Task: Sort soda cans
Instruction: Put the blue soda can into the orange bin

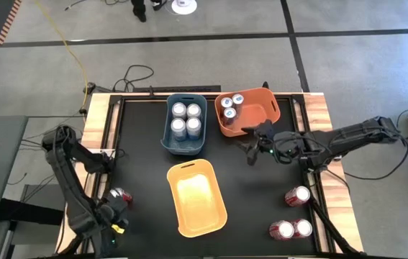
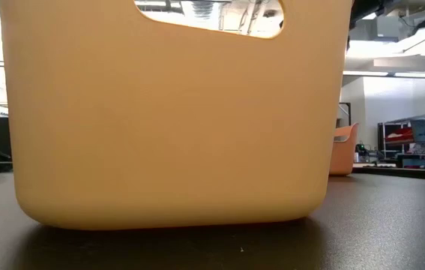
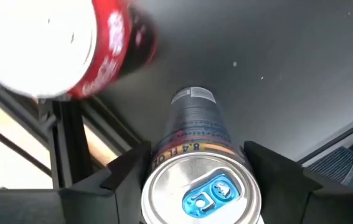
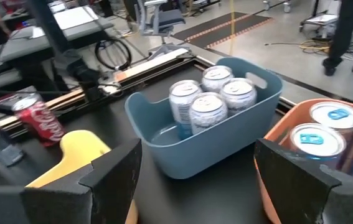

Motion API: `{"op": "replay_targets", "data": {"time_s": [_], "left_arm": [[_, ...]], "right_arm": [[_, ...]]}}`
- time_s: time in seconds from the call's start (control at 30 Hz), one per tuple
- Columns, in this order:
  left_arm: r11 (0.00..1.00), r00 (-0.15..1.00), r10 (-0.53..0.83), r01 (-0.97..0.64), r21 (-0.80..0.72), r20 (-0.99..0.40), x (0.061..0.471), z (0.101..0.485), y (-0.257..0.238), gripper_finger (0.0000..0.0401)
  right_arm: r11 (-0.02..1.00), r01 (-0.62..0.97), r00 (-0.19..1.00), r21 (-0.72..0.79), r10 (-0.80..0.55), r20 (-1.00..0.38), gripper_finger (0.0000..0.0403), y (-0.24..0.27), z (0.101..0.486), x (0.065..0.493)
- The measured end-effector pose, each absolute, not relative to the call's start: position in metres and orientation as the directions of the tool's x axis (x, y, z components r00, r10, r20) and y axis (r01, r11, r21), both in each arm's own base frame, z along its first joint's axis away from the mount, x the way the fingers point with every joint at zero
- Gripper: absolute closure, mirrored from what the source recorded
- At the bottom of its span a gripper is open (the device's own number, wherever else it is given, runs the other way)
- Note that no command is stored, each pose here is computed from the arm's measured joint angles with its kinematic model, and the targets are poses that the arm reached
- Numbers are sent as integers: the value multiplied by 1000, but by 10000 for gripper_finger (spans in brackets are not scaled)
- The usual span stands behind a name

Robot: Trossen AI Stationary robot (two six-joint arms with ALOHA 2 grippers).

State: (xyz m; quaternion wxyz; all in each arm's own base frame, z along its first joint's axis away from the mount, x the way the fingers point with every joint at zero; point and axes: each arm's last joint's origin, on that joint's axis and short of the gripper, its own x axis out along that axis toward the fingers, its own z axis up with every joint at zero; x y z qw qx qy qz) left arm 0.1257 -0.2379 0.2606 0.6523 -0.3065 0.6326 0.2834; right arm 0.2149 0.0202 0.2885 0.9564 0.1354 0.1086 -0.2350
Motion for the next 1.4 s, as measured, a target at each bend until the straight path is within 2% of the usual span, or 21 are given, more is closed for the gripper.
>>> {"op": "replay_targets", "data": {"time_s": [0.27,0.43,0.63,0.8,0.87,1.0,1.1,1.4], "left_arm": [[770,53,-19,-636,-49,-998,163,280,-215,174],[863,82,-39,-499,-75,-996,195,323,-184,174],[922,286,-10,-368,-119,-958,232,384,-127,174],[957,395,17,-274,-100,-919,258,409,-75,174],[967,405,22,-241,-84,-914,272,410,-55,174],[983,411,43,-178,-34,-910,304,403,-18,174],[992,401,59,-127,8,-914,330,396,4,174],[983,443,42,144,118,-895,399,383,22,174]], "right_arm": [[872,444,882,206,-384,-274,74,29,288,215],[911,409,850,49,-361,-384,74,33,271,219],[903,412,858,122,-339,-387,74,39,270,220],[982,158,941,108,-116,-318,74,50,280,224],[993,113,961,37,-100,-258,74,48,286,228],[982,181,977,-53,-186,-100,74,30,300,236],[986,155,983,-56,-160,-85,74,13,302,239],[974,213,916,73,-173,-362,74,-14,275,234]]}}
